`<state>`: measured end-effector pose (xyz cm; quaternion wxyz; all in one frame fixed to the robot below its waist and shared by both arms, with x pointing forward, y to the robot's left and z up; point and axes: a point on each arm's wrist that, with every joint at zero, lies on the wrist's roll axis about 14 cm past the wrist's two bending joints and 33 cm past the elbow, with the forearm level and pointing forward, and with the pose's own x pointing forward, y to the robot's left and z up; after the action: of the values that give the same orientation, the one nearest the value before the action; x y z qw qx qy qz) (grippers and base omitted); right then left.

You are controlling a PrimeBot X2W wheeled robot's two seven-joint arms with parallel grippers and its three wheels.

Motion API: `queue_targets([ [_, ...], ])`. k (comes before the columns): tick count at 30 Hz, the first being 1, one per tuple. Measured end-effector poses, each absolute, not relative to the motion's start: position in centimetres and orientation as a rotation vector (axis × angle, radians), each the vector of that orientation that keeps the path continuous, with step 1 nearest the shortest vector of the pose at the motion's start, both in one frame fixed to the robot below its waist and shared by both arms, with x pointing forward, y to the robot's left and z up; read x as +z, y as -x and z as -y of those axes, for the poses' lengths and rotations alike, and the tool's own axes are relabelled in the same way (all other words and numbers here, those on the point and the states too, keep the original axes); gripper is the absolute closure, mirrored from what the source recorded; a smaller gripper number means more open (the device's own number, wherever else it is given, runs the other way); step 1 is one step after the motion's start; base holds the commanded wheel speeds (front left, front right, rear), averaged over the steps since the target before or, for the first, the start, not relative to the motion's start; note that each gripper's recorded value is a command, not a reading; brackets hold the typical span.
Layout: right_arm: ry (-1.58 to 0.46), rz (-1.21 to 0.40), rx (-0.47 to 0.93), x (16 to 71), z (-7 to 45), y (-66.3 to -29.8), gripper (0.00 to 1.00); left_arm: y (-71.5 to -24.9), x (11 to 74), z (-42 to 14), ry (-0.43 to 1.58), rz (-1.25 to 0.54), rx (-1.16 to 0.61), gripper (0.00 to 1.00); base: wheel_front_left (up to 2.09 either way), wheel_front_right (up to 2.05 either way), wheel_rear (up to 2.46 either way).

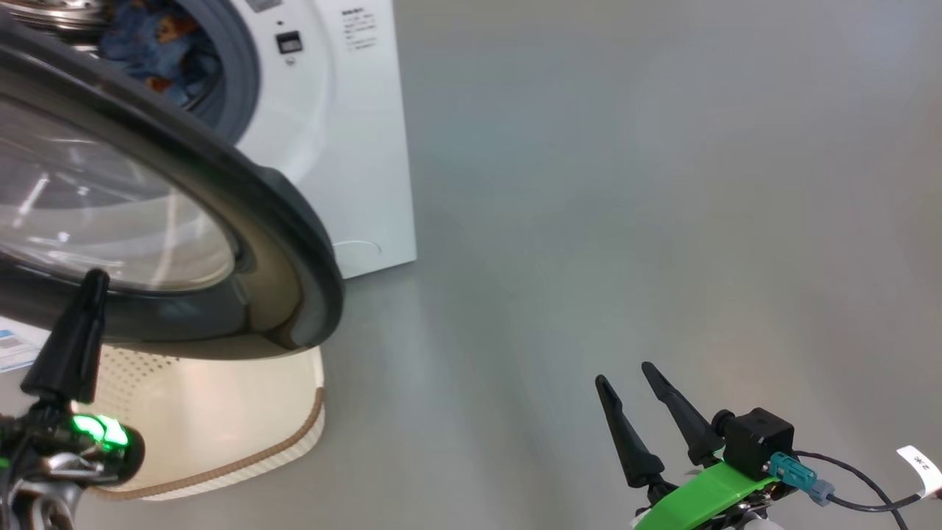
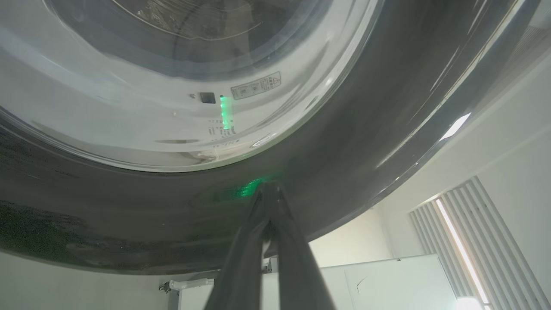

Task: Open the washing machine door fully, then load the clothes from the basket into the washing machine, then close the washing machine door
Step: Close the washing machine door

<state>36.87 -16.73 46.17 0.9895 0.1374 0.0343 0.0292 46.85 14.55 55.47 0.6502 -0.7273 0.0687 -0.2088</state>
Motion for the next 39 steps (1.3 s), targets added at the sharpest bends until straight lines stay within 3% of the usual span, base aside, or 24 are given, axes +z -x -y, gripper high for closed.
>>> queue_targets([
  [16, -0.287, -0.054, 0.146, 46.9, 13.9, -36.4, 0.0, -40.8, 55.2, -20.4, 1.614, 0.013, -0.246, 1.0, 0.0, 0.0, 0.0],
  [19, -0.286, -0.048, 0.163, 47.2, 13.4, -36.6, 0.0, -39.7, 55.0, -21.1, 1.581, 0.037, -0.201, 0.0, 0.0, 0.0, 0.0],
  [29, -0.286, -0.038, 0.204, 47.7, 12.1, -37.0, 0.0, -37.8, 56.8, -23.6, 1.387, 0.187, -0.081, 0.0, 0.0, 0.0, 0.0],
  [39, -0.286, -0.042, 0.211, 47.6, 11.9, -37.0, 0.0, -35.6, 54.7, -24.6, 0.932, 0.233, 0.06, 0.0, 0.0, 0.0, 0.0],
])
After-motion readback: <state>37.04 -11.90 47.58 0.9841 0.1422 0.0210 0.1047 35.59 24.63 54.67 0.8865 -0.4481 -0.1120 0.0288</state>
